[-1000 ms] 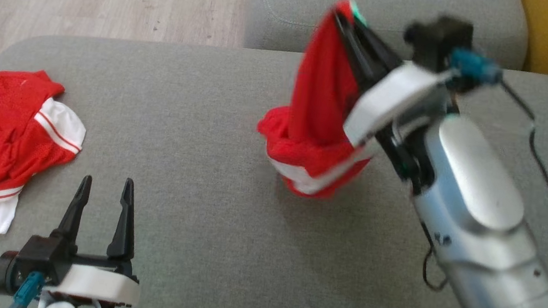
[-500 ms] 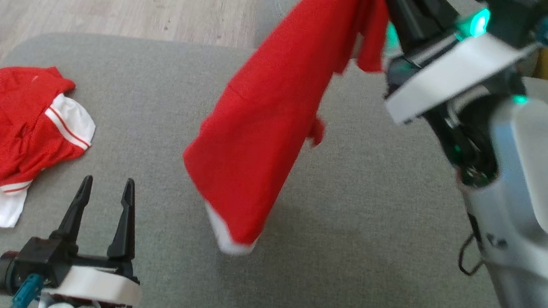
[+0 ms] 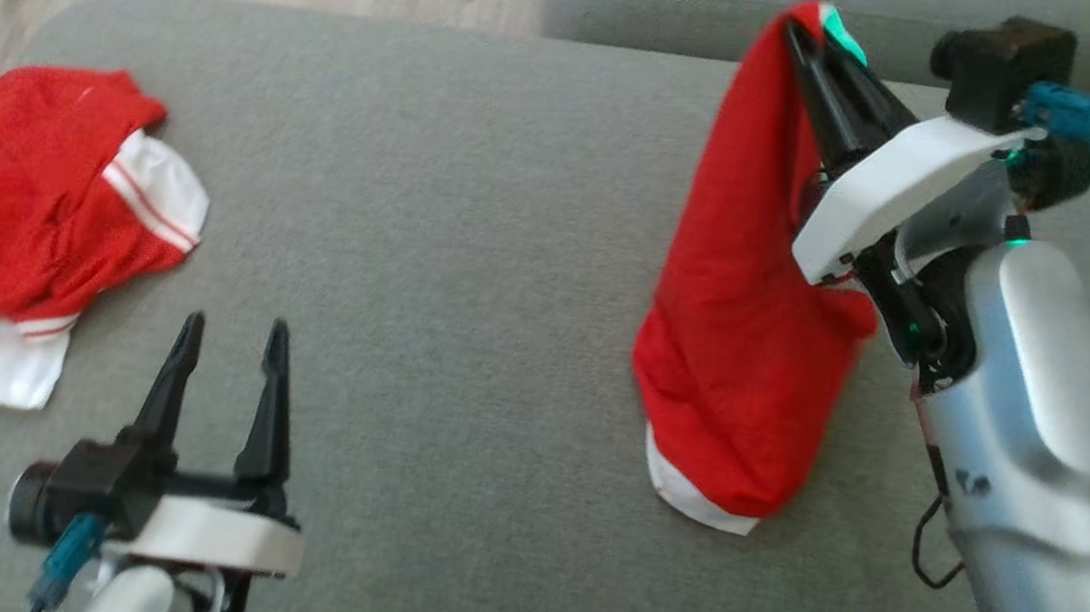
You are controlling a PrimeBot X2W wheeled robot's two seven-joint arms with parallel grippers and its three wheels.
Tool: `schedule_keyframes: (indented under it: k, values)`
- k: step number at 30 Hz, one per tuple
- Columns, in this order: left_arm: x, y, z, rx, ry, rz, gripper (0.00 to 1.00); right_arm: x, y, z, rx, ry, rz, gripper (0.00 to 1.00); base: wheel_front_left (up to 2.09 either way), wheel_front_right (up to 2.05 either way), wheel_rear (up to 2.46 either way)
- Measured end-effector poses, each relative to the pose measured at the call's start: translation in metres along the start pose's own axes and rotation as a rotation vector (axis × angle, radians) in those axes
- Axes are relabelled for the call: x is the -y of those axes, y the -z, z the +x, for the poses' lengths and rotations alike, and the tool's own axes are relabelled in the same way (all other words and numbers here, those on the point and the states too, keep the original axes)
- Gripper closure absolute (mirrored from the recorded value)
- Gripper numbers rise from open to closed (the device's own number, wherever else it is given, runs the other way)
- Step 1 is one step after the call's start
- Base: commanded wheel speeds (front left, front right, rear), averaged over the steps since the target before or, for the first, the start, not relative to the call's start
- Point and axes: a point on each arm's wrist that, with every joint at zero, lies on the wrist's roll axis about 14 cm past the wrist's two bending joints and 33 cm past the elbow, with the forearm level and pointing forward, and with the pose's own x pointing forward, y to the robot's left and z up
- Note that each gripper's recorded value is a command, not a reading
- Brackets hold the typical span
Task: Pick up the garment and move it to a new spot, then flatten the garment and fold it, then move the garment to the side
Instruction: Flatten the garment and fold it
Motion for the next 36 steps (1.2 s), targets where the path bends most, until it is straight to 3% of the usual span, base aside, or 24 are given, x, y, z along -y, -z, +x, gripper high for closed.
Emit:
schedule_keyframes:
  k: [7,9,16,24,31,36]
  values:
    - [-0.004,0.005,0.002,-0.008,-0.015,-0.005,0.0,0.016,0.042,0.038,-0.074,0.027,0.05,1.0,0.0,0.0,0.0]
    - [-0.008,0.009,0.001,-0.022,-0.03,-0.007,0.0,0.021,0.055,0.049,-0.097,0.035,0.066,0.0,0.0,0.0,0.0]
    - [-0.013,0.015,0.002,-0.035,-0.049,0.002,0.0,0.024,0.114,0.046,-0.291,0.052,0.12,0.0,0.0,0.0,0.0]
    - [0.0,0.006,0.005,0.0,-0.005,-0.006,0.0,0.062,0.109,-0.007,-0.279,0.166,0.111,0.0,0.0,0.0,0.0]
    - [0.02,0.007,0.001,-0.001,0.06,-0.009,0.0,0.074,0.167,-0.083,-0.39,0.287,0.266,0.0,0.0,0.0,0.0]
    - [0.023,0.01,0.007,-0.013,0.072,-0.011,0.0,0.067,0.196,-0.095,-0.429,0.319,0.375,0.0,0.0,0.0,0.0]
